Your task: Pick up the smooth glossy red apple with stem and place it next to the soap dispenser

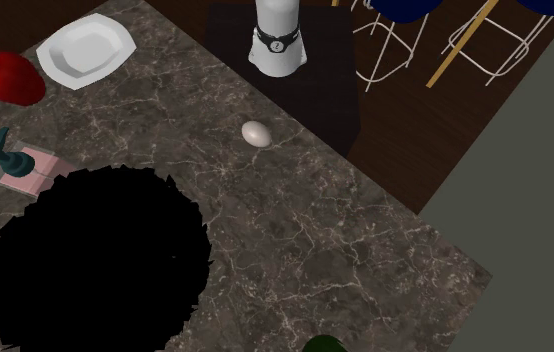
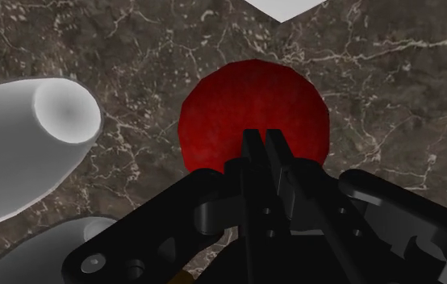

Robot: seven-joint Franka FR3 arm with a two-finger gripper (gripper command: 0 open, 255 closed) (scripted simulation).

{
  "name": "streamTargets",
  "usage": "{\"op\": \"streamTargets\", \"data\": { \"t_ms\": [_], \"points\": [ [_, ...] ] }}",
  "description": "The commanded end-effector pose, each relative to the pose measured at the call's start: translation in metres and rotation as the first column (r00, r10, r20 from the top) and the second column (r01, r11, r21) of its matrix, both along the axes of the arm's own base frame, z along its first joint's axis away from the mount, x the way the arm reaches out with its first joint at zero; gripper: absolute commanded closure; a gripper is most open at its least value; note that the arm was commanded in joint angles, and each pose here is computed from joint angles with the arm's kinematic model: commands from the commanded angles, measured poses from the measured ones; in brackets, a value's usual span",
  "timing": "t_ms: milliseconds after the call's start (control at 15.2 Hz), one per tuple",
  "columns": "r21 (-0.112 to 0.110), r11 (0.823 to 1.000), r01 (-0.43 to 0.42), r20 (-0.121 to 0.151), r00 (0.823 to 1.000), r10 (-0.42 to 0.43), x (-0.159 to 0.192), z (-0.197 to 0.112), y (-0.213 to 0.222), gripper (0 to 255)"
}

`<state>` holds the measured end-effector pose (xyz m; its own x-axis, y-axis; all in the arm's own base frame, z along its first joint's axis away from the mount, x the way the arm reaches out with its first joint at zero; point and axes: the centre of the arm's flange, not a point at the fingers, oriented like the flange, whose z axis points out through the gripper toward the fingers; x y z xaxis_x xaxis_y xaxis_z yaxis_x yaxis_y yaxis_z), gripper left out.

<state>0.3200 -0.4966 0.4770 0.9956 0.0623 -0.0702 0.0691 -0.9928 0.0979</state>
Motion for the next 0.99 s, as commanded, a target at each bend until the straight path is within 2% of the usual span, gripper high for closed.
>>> {"op": "streamTargets", "data": {
  "t_ms": [0, 792, 924],
  "points": [
    [0.000, 1.000, 0.000, 0.000, 1.000, 0.000, 0.000, -0.011, -0.001, 255],
    [0.000, 1.000, 0.000, 0.000, 1.000, 0.000, 0.000, -0.075, -0.001, 255],
    [-0.001, 1.000, 0.000, 0.000, 1.000, 0.000, 0.000, -0.075, -0.001, 255]
  ]
}}
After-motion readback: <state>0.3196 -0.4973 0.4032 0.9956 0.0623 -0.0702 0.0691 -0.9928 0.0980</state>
